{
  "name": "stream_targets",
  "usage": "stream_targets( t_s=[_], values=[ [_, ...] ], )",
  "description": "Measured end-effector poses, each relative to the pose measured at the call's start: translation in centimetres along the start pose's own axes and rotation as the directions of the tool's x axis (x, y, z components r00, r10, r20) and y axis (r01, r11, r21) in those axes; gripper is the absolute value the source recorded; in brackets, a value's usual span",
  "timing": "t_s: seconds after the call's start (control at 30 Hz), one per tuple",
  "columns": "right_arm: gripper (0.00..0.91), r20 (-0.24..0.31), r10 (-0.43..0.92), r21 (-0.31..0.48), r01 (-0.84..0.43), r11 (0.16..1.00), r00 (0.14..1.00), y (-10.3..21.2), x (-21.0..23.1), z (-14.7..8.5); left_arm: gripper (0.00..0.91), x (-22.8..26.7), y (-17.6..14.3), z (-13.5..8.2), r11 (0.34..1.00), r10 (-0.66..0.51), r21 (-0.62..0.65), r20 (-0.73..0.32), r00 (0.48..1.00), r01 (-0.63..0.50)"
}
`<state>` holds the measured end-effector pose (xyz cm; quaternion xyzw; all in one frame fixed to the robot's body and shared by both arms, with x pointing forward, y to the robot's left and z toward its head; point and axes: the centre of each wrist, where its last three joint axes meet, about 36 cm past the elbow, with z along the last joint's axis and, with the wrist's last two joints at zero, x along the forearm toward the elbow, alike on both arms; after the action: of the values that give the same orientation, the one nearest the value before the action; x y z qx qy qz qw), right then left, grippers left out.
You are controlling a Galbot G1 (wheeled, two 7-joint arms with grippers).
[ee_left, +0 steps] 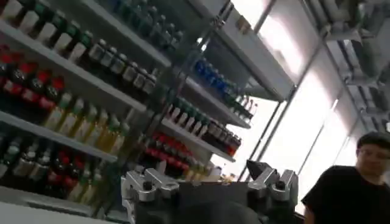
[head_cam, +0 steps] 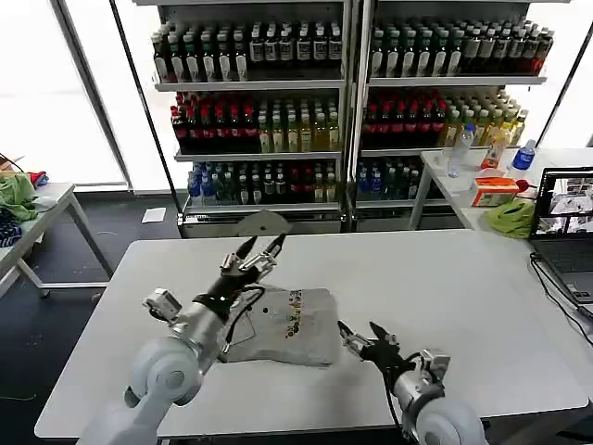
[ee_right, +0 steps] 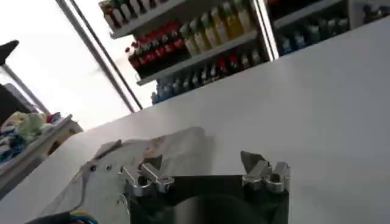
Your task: Fold and organize the clothes.
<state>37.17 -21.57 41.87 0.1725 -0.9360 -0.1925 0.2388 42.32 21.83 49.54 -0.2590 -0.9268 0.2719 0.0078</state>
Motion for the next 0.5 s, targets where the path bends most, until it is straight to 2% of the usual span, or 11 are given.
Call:
stream_targets(
  t_s=[0.23, 0.27, 0.3, 0.33, 0.4, 0.5],
  values=[
    [0.907, -0.090, -0.061, -0.030, 0.058, 0.998, 0.994, 0.2, -4.0, -0.5, 0.907, 1.9, 1.2, -1.1, 0.999, -0.043, -0.020, 0.069, 0.997, 0.045],
    [0.766, -0.102, -0.066, -0.032, 0.063, 0.997, 0.993, 0.2, -4.6, -0.5, 0.907, 2.1, 1.4, -1.1, 0.998, -0.051, -0.021, 0.076, 0.996, 0.053],
    [0.554, -0.111, -0.070, -0.032, 0.067, 0.997, 0.991, 0.2, -5.1, -0.6, 0.907, 2.3, 1.6, -1.1, 0.998, -0.059, -0.021, 0.082, 0.995, 0.061],
    [0.262, -0.121, -0.073, -0.032, 0.070, 0.997, 0.990, 0.3, -5.6, -0.6, 0.907, 2.5, 1.8, -1.2, 0.997, -0.067, -0.023, 0.088, 0.994, 0.069],
    [0.000, -0.137, -0.074, -0.028, 0.071, 0.997, 0.988, 0.4, -6.6, -0.7, 0.907, 2.9, 2.1, -1.4, 0.996, -0.080, -0.027, 0.099, 0.992, 0.083],
    [0.000, -0.158, -0.075, -0.016, 0.073, 0.997, 0.985, 0.5, -7.7, -0.7, 0.907, 3.3, 2.5, -1.6, 0.994, -0.101, -0.032, 0.109, 0.989, 0.105]
  ],
)
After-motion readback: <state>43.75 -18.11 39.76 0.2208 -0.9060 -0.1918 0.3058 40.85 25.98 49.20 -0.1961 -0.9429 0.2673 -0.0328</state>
